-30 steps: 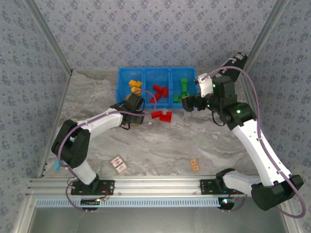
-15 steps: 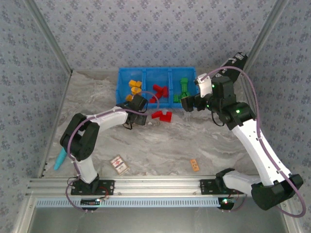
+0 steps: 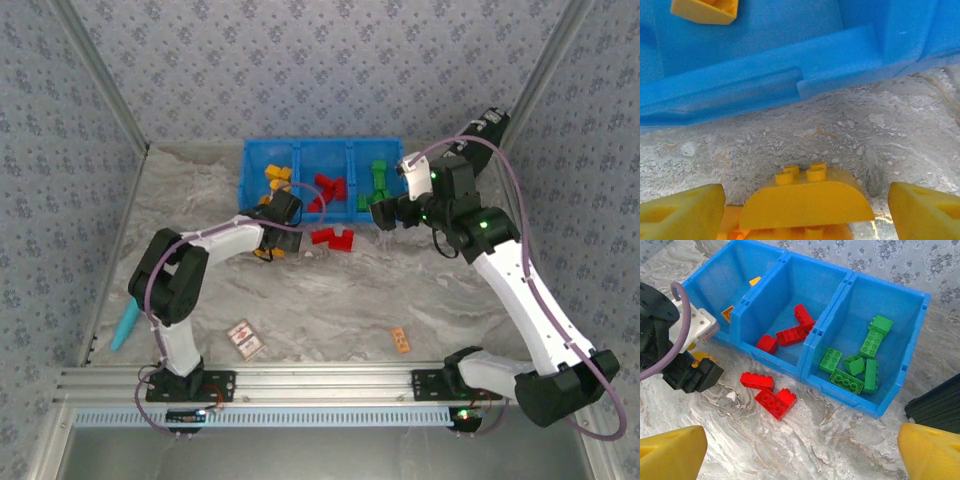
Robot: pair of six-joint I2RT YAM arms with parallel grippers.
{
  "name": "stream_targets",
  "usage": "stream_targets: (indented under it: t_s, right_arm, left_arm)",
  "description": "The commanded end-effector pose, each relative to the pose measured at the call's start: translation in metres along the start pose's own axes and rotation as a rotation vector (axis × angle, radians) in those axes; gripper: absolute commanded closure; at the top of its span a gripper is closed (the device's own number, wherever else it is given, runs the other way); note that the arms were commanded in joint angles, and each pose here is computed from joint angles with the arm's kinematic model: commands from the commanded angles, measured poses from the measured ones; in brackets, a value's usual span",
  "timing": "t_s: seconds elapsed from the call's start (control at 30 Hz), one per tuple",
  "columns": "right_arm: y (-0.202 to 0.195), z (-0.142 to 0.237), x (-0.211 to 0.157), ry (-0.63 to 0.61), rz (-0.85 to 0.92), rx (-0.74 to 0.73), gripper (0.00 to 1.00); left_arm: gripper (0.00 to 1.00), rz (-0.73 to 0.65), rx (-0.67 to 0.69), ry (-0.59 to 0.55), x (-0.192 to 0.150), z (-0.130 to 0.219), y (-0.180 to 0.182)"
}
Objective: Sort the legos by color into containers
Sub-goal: Pick up the lego from the center of the table.
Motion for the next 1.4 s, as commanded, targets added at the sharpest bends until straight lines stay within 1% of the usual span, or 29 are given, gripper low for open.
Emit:
stream_targets:
  t_s: [0.0, 0.17, 0.3, 0.5, 0.67, 0.77, 1.1, 1.37]
  right_arm:
    - [0.001, -0.003, -0.002, 0.022, 0.022, -0.005, 0.00]
    - [0.000, -0.009, -0.002, 0.036, 0.022, -0.007, 0.00]
    - [-0.001, -0.016, -0.003, 0.050, 0.023, -0.002, 0.00]
    - [-0.001, -0.019, -0.004, 0.057, 0.024, -0.001, 0.00]
    - [-0.001, -0.018, -0.004, 0.056, 0.025, -0.001, 0.00]
    - [-0.001, -0.016, -0.004, 0.052, 0.025, -0.001, 0.00]
    - [0.001, -0.009, -0.004, 0.040, 0.028, -0.004, 0.00]
    - [0.003, -0.006, -0.005, 0.036, 0.030, -0.004, 0.00]
  left_arm:
    - [0.16, 0.016, -0.025, -0.010, 0.008, -0.004, -0.004]
    - [0.16, 0.017, -0.031, -0.002, 0.008, -0.009, -0.005]
    - [0.20, 0.017, -0.046, 0.006, 0.008, -0.012, -0.006]
    - [0.26, 0.019, -0.054, 0.021, 0.005, -0.016, -0.008]
    - [0.35, 0.019, -0.063, 0.034, 0.003, -0.016, -0.008]
    - [0.39, 0.027, -0.063, 0.037, 0.003, -0.015, -0.008]
    - [0.44, 0.028, -0.053, 0.026, 0.003, -0.008, -0.006]
    - [0.44, 0.023, -0.044, 0.018, -0.002, 0.009, -0.002]
Point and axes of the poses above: each hand's point on the last joint's axis, 136 mm out from that joint toward the fingers, its own z axis back along the fingers, its own y axis along the line the jaws close on, x = y × z, the point moved 9 cm from there along z, back along the fingers, and after that the axes turned 5 degrees about z, right-handed, at the moved point
